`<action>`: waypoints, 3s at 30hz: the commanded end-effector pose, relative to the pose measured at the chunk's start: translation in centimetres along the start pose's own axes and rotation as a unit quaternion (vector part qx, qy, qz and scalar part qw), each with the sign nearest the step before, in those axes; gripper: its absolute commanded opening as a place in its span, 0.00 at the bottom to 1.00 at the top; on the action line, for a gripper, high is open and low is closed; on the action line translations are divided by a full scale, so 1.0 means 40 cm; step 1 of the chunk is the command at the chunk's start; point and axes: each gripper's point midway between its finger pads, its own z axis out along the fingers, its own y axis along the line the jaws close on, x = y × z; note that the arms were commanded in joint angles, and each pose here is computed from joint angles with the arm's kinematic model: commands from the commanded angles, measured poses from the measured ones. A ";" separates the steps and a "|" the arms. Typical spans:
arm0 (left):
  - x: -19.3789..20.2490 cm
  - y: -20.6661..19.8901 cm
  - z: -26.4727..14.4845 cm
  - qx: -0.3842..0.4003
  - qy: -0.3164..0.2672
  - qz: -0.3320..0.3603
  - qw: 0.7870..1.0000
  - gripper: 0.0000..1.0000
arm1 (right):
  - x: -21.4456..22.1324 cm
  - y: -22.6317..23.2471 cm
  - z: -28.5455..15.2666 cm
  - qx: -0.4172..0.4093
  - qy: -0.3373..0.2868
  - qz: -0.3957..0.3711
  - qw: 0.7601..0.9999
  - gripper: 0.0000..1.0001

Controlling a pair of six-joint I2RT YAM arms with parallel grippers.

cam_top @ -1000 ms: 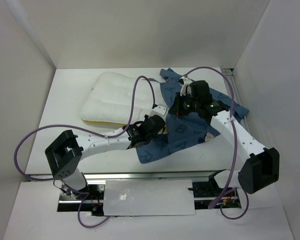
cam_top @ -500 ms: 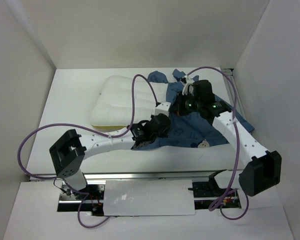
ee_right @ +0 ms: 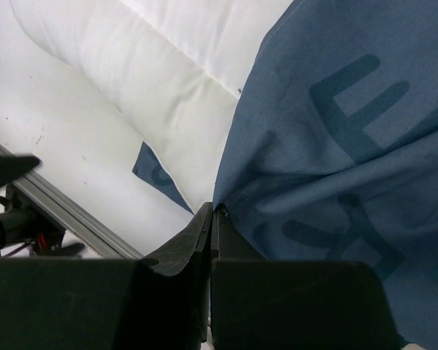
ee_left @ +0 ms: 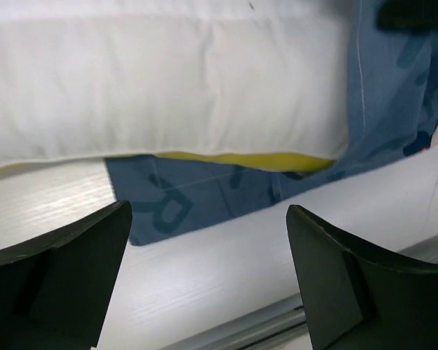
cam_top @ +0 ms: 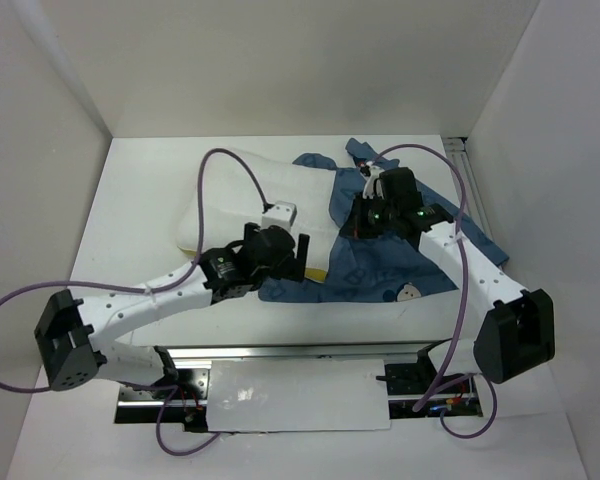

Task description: Put the pillow into the pillowcase

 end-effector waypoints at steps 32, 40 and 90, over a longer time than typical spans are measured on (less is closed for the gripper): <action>-0.299 0.132 0.154 -0.008 -0.071 -0.211 0.975 0.00 | -0.065 0.114 0.055 -0.027 -0.021 -0.057 0.998 0.00; -0.245 0.131 0.109 -0.020 -0.098 -0.332 0.938 0.00 | -0.050 0.215 0.046 -0.083 -0.015 -0.075 0.994 0.00; -0.248 0.274 0.164 -0.120 -0.046 -0.247 0.960 1.00 | -0.315 -0.054 0.235 0.208 -0.033 -0.119 0.970 0.83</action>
